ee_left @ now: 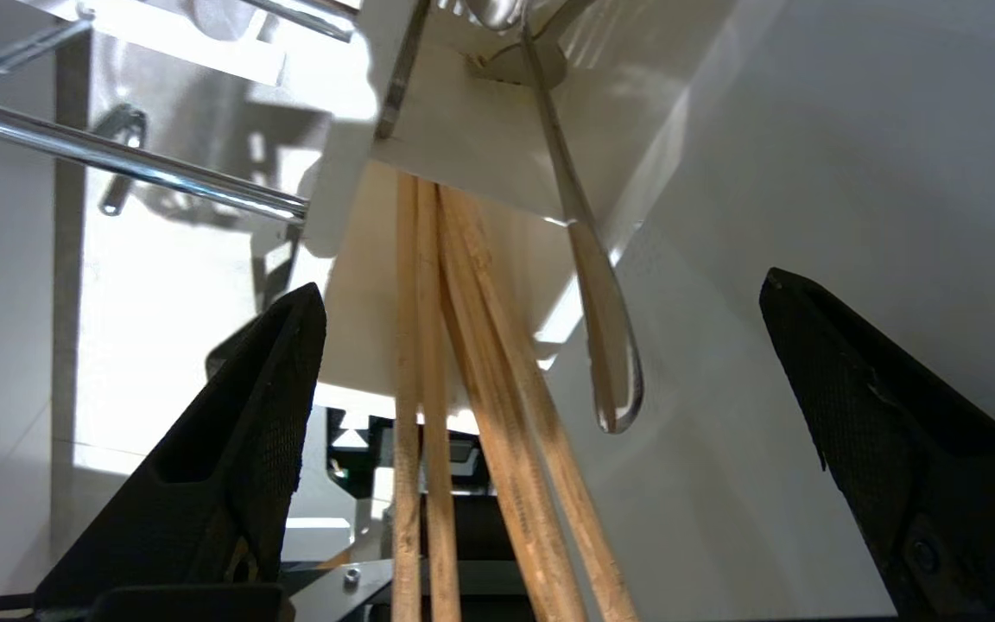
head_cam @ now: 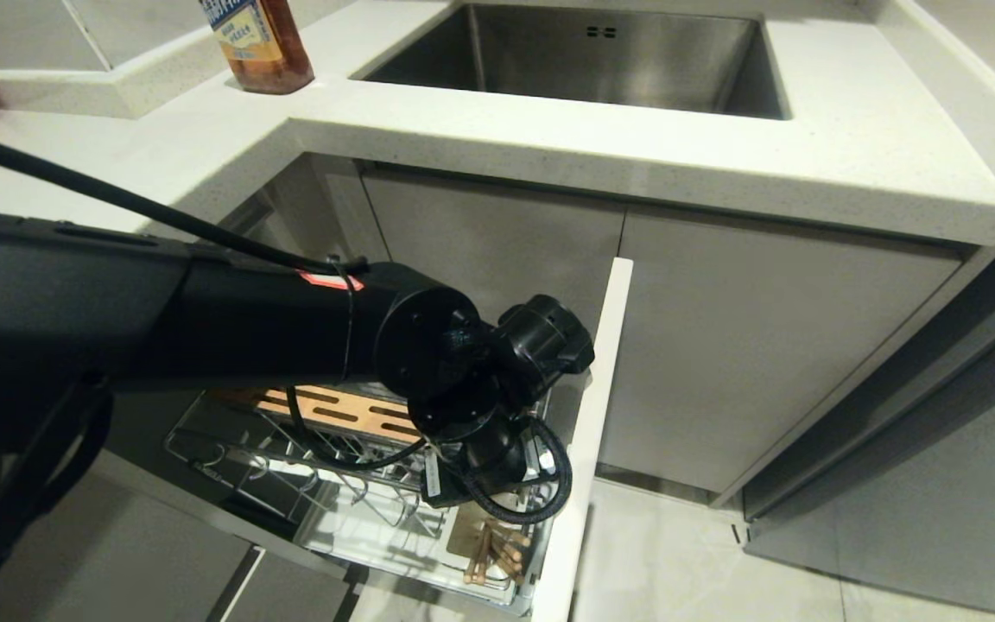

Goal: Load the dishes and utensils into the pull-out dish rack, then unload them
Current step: Take the spoon out of the cupboard

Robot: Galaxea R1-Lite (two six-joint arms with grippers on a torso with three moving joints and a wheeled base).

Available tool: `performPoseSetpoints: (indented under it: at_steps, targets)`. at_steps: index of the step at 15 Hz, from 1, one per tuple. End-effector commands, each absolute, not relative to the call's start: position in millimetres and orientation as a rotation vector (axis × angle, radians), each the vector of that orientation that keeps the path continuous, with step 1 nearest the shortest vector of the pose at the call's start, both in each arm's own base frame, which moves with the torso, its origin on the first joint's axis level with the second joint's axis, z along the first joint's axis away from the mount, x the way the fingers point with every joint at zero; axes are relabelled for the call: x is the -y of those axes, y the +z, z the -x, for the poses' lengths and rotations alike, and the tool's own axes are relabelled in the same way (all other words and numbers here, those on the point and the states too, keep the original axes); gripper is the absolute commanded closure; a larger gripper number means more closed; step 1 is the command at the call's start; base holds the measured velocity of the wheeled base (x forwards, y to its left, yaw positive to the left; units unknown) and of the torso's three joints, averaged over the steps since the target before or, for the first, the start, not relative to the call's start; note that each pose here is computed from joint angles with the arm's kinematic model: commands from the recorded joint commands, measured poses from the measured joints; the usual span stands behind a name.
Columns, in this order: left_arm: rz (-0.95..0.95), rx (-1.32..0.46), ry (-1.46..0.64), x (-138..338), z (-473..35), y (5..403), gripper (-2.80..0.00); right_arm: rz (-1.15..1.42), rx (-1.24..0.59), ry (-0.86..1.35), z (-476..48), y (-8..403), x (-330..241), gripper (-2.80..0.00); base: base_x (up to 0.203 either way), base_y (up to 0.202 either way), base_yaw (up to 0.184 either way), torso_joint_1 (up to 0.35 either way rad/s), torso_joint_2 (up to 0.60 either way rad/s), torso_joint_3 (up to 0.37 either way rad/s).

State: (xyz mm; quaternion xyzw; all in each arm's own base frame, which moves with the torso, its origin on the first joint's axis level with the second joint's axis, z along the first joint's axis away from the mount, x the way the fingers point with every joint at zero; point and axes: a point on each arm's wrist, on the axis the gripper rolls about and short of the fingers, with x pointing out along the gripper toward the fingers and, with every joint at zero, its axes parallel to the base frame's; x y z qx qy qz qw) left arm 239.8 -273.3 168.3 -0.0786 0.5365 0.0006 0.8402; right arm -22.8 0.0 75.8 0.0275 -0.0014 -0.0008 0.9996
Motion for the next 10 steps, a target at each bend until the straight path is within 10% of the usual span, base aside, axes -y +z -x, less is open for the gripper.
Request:
performPoseSetpoints:
  at_steps: [1,10]
  targets:
    - [0.167,-1.143,0.009,274,-241,165,-2.8,-0.055,0.003,-0.001,23,76,0,0.0,0.0,0.0,0.0,0.0,0.0,0.0]
    - [0.173,-1.175,0.018,280,-244,154,-2.8,-0.055,0.003,-0.001,23,76,0,0.0,0.0,0.0,0.0,0.0,0.0,0.0]
